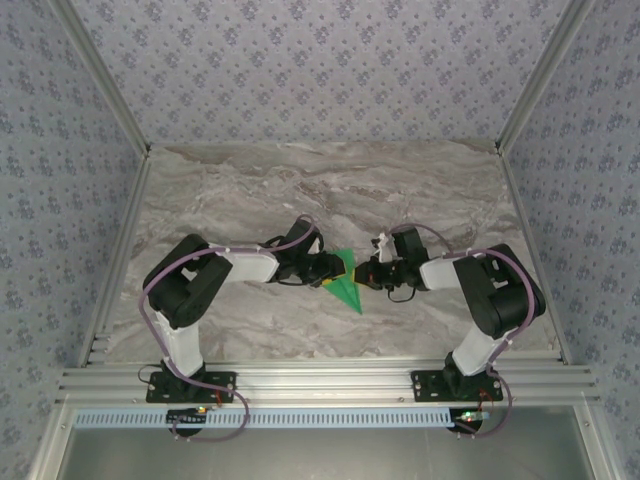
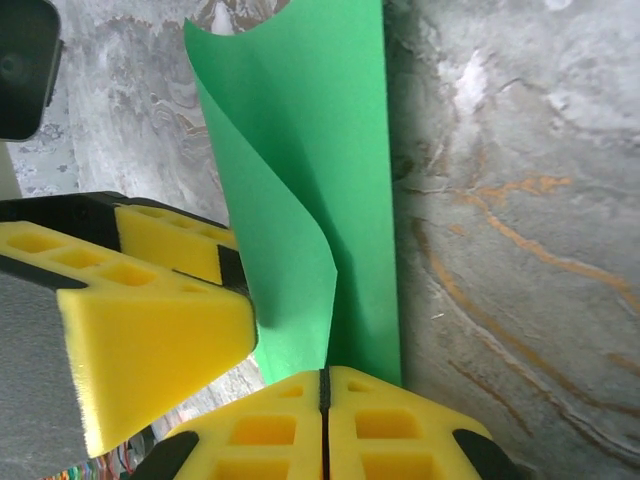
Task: Fold a paper plane with a square sheet of paper (fold left side to right side)
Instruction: Fourth fold the wing at the center of the table.
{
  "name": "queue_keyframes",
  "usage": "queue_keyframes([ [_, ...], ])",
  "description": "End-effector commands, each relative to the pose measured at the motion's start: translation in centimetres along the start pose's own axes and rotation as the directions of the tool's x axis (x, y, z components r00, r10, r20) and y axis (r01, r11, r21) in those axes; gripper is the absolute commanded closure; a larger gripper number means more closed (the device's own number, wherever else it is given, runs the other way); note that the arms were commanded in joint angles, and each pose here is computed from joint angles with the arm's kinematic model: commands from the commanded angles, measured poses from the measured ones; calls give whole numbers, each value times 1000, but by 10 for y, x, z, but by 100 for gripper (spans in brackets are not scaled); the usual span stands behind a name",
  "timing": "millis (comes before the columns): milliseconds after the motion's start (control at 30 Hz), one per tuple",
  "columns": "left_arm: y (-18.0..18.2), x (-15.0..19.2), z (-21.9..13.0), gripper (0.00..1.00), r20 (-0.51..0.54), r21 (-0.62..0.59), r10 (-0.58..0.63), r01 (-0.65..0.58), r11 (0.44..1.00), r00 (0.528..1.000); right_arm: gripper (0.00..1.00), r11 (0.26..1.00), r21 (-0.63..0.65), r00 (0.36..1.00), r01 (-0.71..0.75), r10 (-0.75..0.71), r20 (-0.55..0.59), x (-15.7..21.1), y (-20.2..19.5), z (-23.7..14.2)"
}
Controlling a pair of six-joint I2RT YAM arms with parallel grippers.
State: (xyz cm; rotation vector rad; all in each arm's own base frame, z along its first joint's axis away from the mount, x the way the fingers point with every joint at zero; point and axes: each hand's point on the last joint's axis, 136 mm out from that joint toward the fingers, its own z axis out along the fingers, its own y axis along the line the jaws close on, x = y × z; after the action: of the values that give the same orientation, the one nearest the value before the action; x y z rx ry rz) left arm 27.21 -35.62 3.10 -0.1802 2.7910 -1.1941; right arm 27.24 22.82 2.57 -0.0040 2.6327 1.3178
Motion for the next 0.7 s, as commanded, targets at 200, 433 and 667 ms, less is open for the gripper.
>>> queue_keyframes([
  [200,14,3,4,62,-8,-63,-18,17,998,1000,92,999,53,1000,14,-14,0,-3,-9,-3],
  [433,14,3,3,63,-7,-63,-16,16,998,1000,92,998,67,1000,18,-18,-2,-3,-12,-4],
  [667,12,4,2,63,-8,-58,-12,12,998,1000,92,995,95,1000,13,-11,-27,3,-21,-3],
])
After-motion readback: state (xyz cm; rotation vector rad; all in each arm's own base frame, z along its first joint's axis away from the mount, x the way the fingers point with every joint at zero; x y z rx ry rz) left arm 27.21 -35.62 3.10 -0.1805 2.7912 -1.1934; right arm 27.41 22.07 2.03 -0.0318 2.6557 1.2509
